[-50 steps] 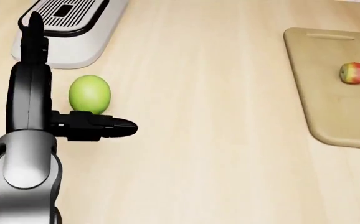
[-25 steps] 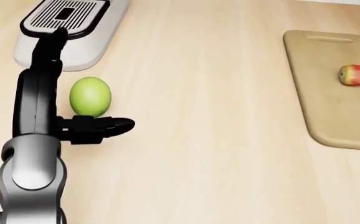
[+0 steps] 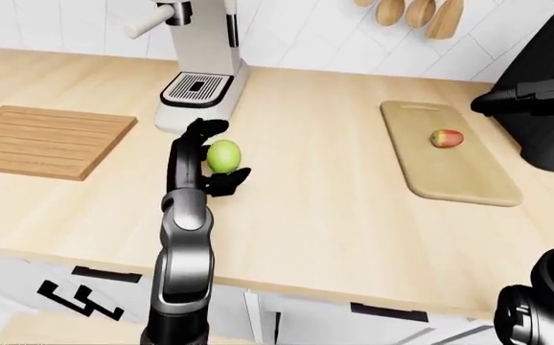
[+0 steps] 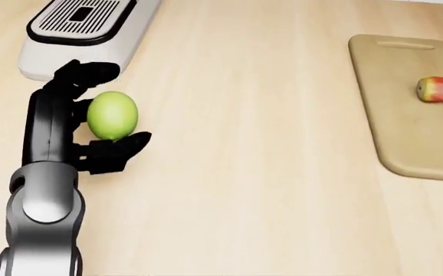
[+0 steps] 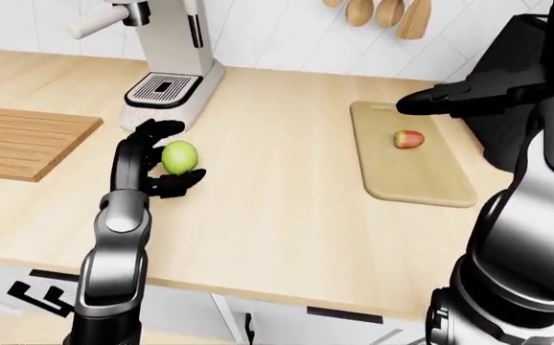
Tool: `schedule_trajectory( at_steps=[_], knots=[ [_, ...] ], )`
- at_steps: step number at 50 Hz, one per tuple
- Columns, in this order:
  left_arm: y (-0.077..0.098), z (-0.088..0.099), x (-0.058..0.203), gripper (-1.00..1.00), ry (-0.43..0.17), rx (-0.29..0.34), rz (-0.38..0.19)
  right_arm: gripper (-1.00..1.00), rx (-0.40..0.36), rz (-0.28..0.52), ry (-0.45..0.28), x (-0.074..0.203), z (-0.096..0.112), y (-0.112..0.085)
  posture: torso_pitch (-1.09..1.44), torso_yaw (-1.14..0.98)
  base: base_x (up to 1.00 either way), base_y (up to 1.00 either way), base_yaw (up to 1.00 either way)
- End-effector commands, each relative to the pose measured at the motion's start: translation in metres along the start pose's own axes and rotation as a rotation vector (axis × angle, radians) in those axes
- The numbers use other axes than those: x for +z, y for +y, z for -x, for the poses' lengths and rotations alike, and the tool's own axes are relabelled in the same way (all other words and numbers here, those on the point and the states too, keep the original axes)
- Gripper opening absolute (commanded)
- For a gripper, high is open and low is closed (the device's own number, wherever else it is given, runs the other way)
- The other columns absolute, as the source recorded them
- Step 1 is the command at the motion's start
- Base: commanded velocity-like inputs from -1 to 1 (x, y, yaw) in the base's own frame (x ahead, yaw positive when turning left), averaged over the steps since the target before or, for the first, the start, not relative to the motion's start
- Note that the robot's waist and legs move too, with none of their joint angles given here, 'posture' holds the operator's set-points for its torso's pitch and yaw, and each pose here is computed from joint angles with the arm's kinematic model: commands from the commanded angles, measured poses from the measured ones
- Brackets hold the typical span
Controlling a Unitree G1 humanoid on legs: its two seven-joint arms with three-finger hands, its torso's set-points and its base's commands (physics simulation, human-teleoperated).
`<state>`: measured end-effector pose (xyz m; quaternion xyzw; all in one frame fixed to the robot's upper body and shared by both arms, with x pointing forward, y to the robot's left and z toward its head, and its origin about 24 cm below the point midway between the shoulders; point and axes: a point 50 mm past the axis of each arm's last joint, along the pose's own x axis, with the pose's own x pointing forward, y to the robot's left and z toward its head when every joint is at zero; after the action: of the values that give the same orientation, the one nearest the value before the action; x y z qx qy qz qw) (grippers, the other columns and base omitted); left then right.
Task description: Place the lime and the date on separate cutting boards.
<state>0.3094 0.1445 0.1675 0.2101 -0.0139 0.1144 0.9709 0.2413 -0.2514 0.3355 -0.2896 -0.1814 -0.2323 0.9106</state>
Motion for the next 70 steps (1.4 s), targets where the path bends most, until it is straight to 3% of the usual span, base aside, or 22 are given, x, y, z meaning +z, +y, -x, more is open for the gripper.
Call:
schedule_trajectory(
  at_steps=[1,8,14,20,27,36,41,49,59,70],
  knots=[
    [0.006,0.000,0.018,0.02,-0.094,0.032,0.015,1.00,-0.046,0.008,-0.055,0.010,0.001,-0.008,0.00,0.00,0.00,0.00,0.00],
    [0.015,0.008,0.030,-0.42,-0.117,0.044,0.030,1.00,-0.046,0.011,-0.054,0.009,0.001,-0.008,0.00,0.00,0.00,0.00,0.00],
    [0.026,0.022,0.049,-0.41,-0.153,0.045,0.042,1.00,-0.041,0.010,-0.065,0.012,0.006,-0.011,0.00,0.00,0.00,0.00,0.00],
    [0.044,0.034,0.073,-0.55,-0.194,0.063,0.069,1.00,-0.038,0.009,-0.078,0.016,0.011,-0.013,0.00,0.00,-0.18,0.00,0.00],
    [0.053,0.043,0.080,-0.73,-0.217,0.080,0.082,1.00,-0.034,0.008,-0.086,0.017,0.017,-0.014,0.00,0.00,-0.81,0.00,0.00],
    [0.064,0.046,0.087,-0.81,-0.234,0.103,0.092,1.00,-0.026,-0.019,-0.087,0.010,0.037,-0.011,0.00,0.00,-0.82,0.00,0.00],
    [0.074,0.049,0.089,-0.83,-0.239,0.122,0.106,1.00,0.010,-0.106,-0.084,-0.001,0.049,-0.002,0.00,0.00,-0.81,0.09,0.00],
    [0.082,0.053,0.090,-0.87,-0.248,0.133,0.121,1.00,0.018,-0.148,-0.073,-0.016,0.054,0.009,0.00,0.00,-0.40,0.15,0.00],
    [0.083,0.053,0.085,-0.95,-0.249,0.126,0.135,1.00,0.034,-0.220,-0.080,-0.020,0.061,0.015,0.00,0.00,0.00,0.46,0.00],
    [0.081,0.053,0.080,-0.97,-0.244,0.118,0.145,1.00,0.021,-0.324,-0.021,-0.036,0.065,0.018,0.00,0.00,0.27,0.51,0.00]
  ],
)
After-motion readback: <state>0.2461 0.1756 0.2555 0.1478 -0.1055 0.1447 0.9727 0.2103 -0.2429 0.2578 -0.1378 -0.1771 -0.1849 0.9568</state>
